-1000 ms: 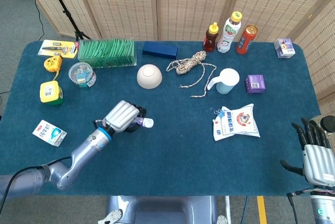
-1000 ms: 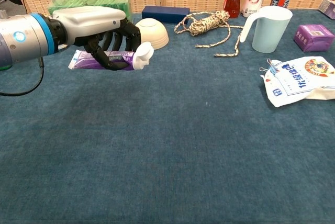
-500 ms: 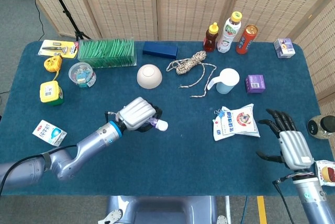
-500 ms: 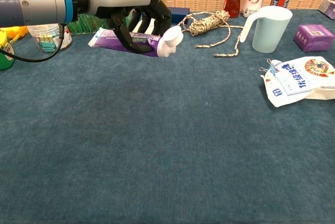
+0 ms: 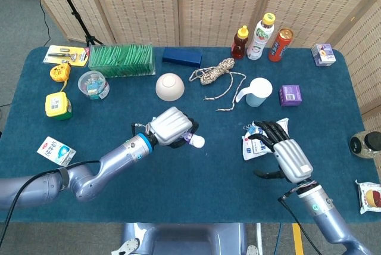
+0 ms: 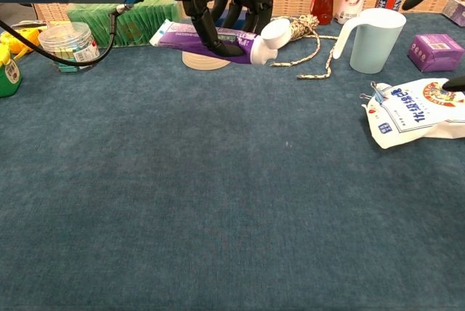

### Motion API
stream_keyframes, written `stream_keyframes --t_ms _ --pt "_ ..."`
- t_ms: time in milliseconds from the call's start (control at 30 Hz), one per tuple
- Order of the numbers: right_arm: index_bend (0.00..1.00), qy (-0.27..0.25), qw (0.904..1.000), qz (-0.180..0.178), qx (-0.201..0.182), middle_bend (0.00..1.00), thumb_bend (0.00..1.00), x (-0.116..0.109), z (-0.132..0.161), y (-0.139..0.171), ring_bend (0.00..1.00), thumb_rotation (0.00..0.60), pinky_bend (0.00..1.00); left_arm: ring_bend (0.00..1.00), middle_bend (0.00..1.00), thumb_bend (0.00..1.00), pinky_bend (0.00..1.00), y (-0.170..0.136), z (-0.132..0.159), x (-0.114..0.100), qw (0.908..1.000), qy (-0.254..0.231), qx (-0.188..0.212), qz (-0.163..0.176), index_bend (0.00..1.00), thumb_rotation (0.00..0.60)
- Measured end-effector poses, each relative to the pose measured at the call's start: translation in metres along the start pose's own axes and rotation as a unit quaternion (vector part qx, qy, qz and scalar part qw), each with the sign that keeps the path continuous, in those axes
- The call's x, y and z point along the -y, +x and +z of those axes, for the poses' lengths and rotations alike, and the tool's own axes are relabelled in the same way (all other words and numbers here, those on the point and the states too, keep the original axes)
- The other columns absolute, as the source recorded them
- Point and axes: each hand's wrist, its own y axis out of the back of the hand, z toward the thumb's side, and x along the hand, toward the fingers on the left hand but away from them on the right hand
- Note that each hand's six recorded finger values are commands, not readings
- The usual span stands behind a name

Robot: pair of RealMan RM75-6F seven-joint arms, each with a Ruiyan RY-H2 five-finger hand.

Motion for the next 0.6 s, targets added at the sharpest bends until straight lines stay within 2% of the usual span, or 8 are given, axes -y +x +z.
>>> stream_keyframes --t_ms 267,600 --pt "0.22 -0.014 0.9997 0.008 -0.02 0.04 0.0 0.013 0.014 -0.012 0.0 0.6 0.0 0.56 0.54 0.48 0.56 0.017 0.011 0.0 0.9999 -0.002 0.003 -0.01 0.57 0.6" --pt "0.2 -0.025 0.9992 0.009 -0.03 0.04 0.0 0.019 0.022 -0.019 0.0 0.6 0.0 0.56 0.54 0.48 0.56 0.038 0.019 0.001 0.9998 -0.002 0.002 -0.02 0.57 0.6"
